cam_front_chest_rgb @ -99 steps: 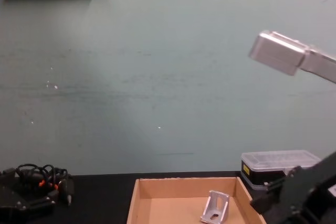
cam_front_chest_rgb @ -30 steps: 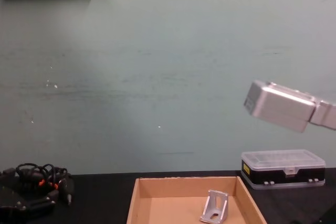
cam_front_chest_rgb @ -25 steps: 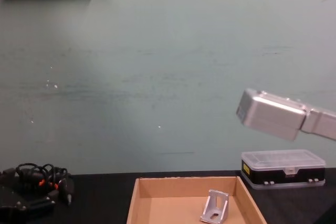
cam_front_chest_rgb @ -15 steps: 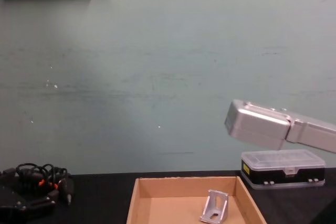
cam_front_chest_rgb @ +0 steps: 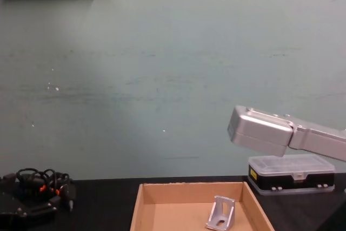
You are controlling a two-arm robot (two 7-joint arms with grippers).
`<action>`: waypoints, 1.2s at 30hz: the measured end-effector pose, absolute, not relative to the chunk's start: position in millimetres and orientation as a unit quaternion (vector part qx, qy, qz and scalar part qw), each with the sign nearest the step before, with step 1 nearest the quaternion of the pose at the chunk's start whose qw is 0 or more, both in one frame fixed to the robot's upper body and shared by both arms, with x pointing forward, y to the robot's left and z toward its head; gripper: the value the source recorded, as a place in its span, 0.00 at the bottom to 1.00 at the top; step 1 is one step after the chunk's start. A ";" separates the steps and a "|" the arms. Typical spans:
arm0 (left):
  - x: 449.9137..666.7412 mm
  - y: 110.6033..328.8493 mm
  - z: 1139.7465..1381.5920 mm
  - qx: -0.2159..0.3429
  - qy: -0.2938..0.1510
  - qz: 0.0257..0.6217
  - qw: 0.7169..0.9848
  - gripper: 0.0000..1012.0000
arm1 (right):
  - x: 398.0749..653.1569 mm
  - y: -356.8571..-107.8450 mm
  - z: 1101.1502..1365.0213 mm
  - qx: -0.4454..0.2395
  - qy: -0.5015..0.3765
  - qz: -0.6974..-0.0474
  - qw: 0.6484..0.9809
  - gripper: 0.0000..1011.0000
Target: Use one hand to pick up the angle iron from the table and place it into the box.
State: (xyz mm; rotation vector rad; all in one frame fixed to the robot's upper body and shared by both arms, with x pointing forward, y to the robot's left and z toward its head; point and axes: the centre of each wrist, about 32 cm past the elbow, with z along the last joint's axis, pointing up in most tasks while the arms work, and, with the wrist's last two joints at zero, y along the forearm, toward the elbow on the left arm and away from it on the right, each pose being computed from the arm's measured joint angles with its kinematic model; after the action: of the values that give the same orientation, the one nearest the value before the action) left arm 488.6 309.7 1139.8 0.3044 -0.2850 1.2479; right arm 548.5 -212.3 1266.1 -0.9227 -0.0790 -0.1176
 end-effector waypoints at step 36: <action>488.6 309.7 1139.8 0.141 -0.132 0.580 0.791 1.00 | 547.8 -213.0 1266.7 -0.444 -0.039 -0.056 0.894 0.05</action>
State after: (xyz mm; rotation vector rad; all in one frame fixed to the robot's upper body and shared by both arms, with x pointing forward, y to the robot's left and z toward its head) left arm 488.6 309.7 1139.8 0.3044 -0.2851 1.2479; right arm 547.8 -213.0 1266.7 -0.9201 -0.0814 -0.1163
